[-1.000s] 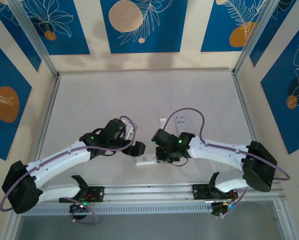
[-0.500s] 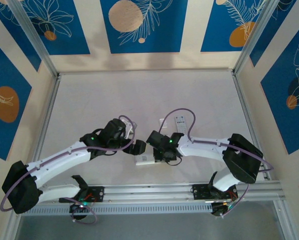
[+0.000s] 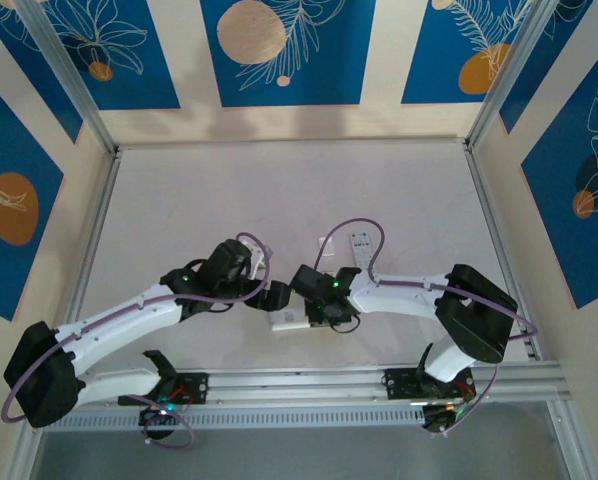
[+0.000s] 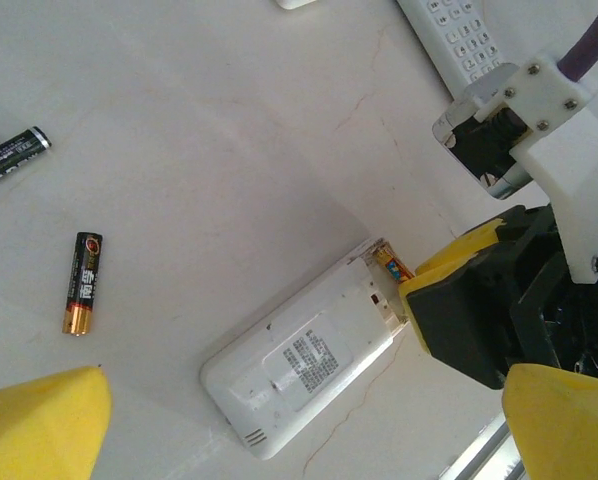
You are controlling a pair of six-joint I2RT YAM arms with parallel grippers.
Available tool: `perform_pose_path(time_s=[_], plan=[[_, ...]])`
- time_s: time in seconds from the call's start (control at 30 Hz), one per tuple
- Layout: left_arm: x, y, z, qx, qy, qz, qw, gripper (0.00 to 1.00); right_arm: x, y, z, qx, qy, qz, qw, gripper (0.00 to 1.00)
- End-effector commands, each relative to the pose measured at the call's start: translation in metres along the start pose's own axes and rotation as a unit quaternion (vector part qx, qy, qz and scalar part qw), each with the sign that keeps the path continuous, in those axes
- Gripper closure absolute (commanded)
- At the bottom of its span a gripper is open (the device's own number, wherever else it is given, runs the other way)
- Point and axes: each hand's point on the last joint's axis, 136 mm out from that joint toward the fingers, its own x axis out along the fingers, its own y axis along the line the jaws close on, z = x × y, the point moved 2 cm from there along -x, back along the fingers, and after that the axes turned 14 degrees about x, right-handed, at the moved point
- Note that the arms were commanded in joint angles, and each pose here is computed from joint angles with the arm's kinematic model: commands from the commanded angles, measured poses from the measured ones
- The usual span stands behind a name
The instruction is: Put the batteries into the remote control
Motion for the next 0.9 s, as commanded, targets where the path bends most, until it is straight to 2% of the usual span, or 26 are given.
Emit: perform_pose_path(time_s=[0.0, 0.87], plan=[[0.003, 0.003, -0.004, -0.002, 0.004, 0.007, 1.0, 0.0, -0.005, 0.007, 0.003, -0.005, -0.011, 0.0, 1.0, 0.74], [0.016, 0.008, -0.018, -0.014, 0.024, 0.009, 1.0, 0.0, 0.0, 0.011, 0.009, -0.016, -0.013, -0.015, 1.0, 0.76]])
